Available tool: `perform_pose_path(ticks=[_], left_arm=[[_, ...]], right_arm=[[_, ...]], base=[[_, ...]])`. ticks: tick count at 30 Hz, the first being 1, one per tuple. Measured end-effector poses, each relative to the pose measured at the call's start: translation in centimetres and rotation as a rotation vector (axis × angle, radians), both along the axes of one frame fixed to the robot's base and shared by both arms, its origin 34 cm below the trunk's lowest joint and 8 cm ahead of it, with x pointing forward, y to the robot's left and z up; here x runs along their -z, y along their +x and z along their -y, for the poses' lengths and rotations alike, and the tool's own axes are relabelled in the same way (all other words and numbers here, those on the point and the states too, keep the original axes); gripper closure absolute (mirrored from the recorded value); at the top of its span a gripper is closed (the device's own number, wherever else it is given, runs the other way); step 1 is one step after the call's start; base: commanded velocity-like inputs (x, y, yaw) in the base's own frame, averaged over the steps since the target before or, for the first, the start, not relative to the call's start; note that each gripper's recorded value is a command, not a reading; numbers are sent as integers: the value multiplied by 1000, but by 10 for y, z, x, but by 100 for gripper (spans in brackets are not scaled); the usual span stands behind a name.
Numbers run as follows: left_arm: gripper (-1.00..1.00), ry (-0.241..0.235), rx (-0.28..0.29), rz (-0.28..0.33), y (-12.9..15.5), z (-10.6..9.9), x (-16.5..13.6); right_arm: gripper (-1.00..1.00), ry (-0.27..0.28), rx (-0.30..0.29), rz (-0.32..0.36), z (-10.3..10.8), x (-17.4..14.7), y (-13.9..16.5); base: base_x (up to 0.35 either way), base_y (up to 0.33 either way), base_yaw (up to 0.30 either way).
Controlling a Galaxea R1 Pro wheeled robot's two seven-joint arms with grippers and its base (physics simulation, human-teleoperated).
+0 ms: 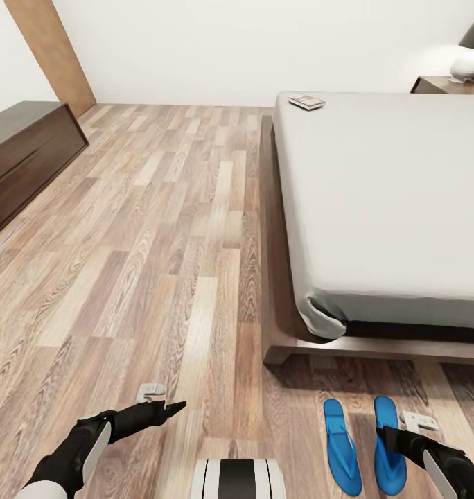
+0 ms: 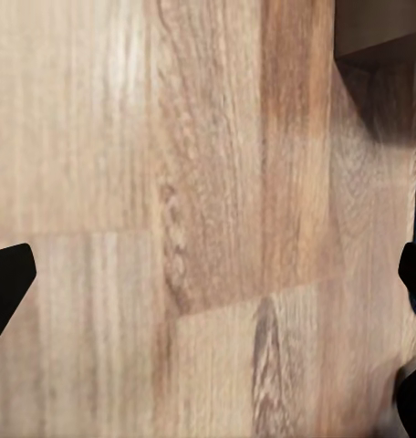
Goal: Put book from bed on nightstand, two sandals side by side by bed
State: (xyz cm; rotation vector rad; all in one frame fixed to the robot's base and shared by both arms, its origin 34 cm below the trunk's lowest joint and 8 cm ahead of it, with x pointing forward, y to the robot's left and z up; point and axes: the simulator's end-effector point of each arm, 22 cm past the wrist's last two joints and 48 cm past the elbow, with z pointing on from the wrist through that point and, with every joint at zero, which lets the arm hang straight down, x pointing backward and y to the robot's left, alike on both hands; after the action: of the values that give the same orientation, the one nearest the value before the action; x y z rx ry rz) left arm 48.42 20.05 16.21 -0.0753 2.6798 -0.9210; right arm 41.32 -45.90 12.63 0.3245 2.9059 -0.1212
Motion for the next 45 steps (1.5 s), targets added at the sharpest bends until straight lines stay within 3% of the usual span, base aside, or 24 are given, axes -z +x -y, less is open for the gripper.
perform_pose_path(ticks=[38,41,45], left_arm=[[-100,-3,1,-152,-55,1,60],[-100,-40,5,-148,-55,5,54],[-100,-175,24,-121,-49,23,31]], right_arm=[[100,0,0,-151,0,49,-60],[100,0,0,-151,0,49,-60],[100,0,1,-151,0,49,-60]], base=[[0,0,0],[0,0,0],[0,0,0]])
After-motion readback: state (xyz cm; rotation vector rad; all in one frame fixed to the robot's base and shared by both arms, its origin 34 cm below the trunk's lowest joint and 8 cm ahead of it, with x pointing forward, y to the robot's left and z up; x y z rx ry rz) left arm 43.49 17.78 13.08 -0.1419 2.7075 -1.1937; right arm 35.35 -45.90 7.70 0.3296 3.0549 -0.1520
